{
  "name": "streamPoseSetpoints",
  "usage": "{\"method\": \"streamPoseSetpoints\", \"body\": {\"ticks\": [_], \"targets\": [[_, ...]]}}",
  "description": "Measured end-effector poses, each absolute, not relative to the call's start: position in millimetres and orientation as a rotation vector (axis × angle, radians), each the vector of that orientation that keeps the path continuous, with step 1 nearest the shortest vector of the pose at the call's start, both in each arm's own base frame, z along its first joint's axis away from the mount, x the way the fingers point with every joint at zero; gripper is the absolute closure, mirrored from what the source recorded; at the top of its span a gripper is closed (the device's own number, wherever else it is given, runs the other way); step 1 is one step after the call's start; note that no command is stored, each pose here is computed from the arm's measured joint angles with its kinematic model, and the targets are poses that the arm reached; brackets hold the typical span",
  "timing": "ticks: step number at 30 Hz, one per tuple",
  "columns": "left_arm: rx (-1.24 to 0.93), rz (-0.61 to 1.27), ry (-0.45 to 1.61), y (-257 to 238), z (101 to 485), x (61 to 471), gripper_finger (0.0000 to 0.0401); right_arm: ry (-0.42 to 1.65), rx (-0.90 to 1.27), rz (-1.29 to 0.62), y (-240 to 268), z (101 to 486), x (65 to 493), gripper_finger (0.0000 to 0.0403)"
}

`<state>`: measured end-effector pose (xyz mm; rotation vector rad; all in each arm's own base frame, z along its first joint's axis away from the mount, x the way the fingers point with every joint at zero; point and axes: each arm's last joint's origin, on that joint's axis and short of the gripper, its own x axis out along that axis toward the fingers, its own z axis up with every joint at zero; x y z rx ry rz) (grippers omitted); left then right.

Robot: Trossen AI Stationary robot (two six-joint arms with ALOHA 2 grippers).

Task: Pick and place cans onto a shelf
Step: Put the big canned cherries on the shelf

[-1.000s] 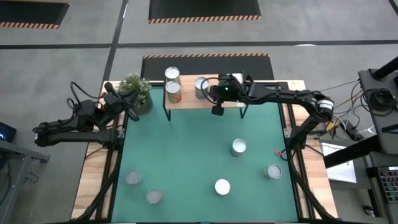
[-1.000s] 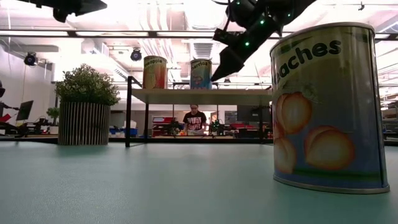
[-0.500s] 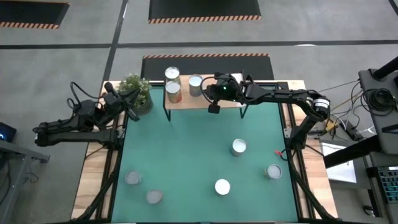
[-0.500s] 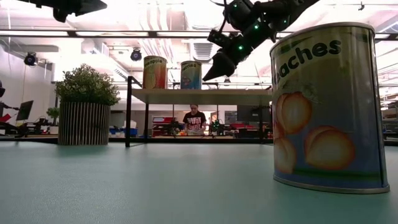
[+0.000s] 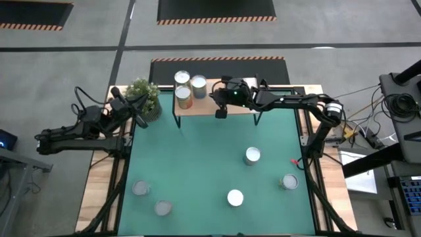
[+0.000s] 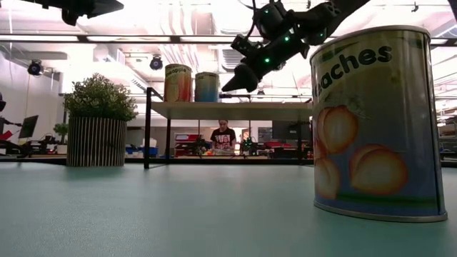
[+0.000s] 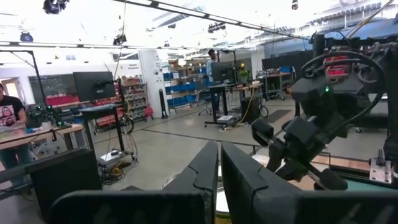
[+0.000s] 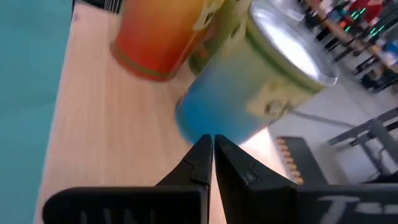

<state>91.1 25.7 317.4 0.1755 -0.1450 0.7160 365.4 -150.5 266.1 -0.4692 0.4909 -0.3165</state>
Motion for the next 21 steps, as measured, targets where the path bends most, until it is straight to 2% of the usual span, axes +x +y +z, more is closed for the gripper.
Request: {"method": "streamPoseSetpoints", "body": {"ticks": [9, 15, 21], "targets": [[0.181, 0.716, -0.142, 25.7, 317.3, 91.2, 0.04, 0.526, -0.405, -0.287, -140.6, 265.9, 363.4, 0.0394], [0.181, 0.717, -0.143, 25.7, 317.4, 91.2, 0.04, 0.455, -0.403, -0.22, -137.6, 267.8, 368.5, 0.0394], [0.18, 0.717, -0.147, 25.7, 317.8, 91.1, 0.04, 0.371, -0.423, -0.243, -138.8, 275.5, 371.3, 0.0394]]}}
